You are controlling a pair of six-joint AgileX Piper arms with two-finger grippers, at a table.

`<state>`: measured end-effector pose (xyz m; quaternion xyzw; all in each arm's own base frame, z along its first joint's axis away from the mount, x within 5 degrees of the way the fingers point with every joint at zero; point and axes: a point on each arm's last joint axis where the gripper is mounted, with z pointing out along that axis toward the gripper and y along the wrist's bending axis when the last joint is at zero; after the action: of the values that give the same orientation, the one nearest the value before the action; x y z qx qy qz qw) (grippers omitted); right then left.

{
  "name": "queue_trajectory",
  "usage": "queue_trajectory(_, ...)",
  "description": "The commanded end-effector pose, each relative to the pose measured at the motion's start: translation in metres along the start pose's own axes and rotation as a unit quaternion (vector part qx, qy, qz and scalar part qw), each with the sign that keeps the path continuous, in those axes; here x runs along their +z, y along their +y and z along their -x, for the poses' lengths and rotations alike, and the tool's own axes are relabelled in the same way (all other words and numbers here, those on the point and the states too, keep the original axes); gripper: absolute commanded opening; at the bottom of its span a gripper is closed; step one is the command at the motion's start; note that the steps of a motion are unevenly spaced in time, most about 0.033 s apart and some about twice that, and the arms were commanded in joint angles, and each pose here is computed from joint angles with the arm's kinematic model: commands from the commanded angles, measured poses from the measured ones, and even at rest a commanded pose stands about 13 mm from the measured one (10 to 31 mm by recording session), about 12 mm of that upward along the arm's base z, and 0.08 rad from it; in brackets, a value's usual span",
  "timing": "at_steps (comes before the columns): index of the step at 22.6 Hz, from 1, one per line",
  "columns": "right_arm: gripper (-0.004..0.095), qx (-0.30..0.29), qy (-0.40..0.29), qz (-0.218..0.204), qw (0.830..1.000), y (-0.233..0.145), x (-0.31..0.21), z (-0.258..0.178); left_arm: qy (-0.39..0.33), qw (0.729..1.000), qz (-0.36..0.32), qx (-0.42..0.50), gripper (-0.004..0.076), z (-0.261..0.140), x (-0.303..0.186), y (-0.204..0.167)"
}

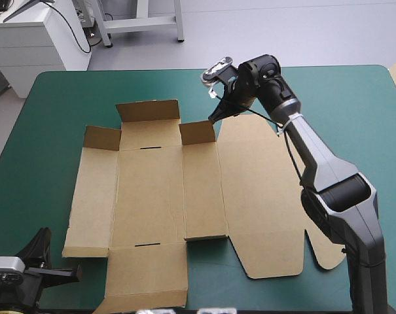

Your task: Fold the box

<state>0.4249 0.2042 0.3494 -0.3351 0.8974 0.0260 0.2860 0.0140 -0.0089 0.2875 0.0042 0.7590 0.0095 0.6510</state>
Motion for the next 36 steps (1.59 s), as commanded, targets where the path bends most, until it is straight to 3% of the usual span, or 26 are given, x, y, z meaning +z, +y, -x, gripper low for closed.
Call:
queue_trajectory(1, -0.0021, 0.071, -0.062, -0.033, 0.995, -0.024, -0.063, 0.001, -0.027, 0.999, 0.032, 0.012, -0.0008, 0.025, 0.000, 0.007)
queue_trajectory(5, -0.0021, 0.107, -0.087, -0.029, 0.990, -0.033, -0.088, -0.002, 0.033, 0.996, 0.078, 0.021, -0.0008, 0.041, 0.016, 0.018)
queue_trajectory(10, -0.0021, 0.122, -0.103, -0.032, 0.987, -0.029, -0.120, -0.011, 0.180, 0.972, 0.137, 0.066, -0.0008, 0.071, 0.062, 0.039)
queue_trajectory(14, -0.0021, 0.112, -0.040, -0.035, 0.992, -0.020, -0.120, -0.045, 0.322, 0.930, 0.151, 0.088, -0.0006, 0.087, 0.132, 0.055)
queue_trajectory(16, -0.0020, 0.103, -0.025, -0.057, 0.993, -0.020, -0.128, -0.058, 0.407, 0.898, 0.144, 0.089, 0.0018, 0.084, 0.168, 0.060)
queue_trajectory(18, -0.0021, 0.118, -0.027, -0.061, 0.991, -0.014, -0.146, -0.073, 0.498, 0.863, 0.073, 0.041, 0.0020, 0.070, 0.209, 0.069)
queue_trajectory(19, -0.0021, 0.122, -0.028, -0.060, 0.990, -0.013, -0.150, -0.077, 0.509, 0.860, 0.048, 0.011, 0.0020, 0.066, 0.215, 0.074)
queue_trajectory(22, -0.0021, 0.127, -0.028, -0.067, 0.989, -0.004, -0.172, -0.102, 0.498, 0.839, -0.110, -0.192, 0.0019, 0.048, 0.233, 0.099)
queue_trajectory(24, -0.0021, 0.133, -0.037, -0.069, 0.988, 0.002, -0.189, -0.117, 0.480, 0.826, -0.129, -0.265, 0.0019, 0.039, 0.239, 0.116)
queue_trajectory(33, -0.0021, 0.164, -0.062, -0.084, 0.981, 0.023, -0.233, -0.179, 0.513, 0.809, -0.161, -0.236, 0.0018, 0.021, 0.248, 0.105)
queue_trajectory(36, -0.0019, 0.171, -0.063, -0.106, 0.977, 0.026, -0.240, -0.197, 0.512, 0.814, -0.174, -0.214, 0.0073, 0.021, 0.249, 0.103)
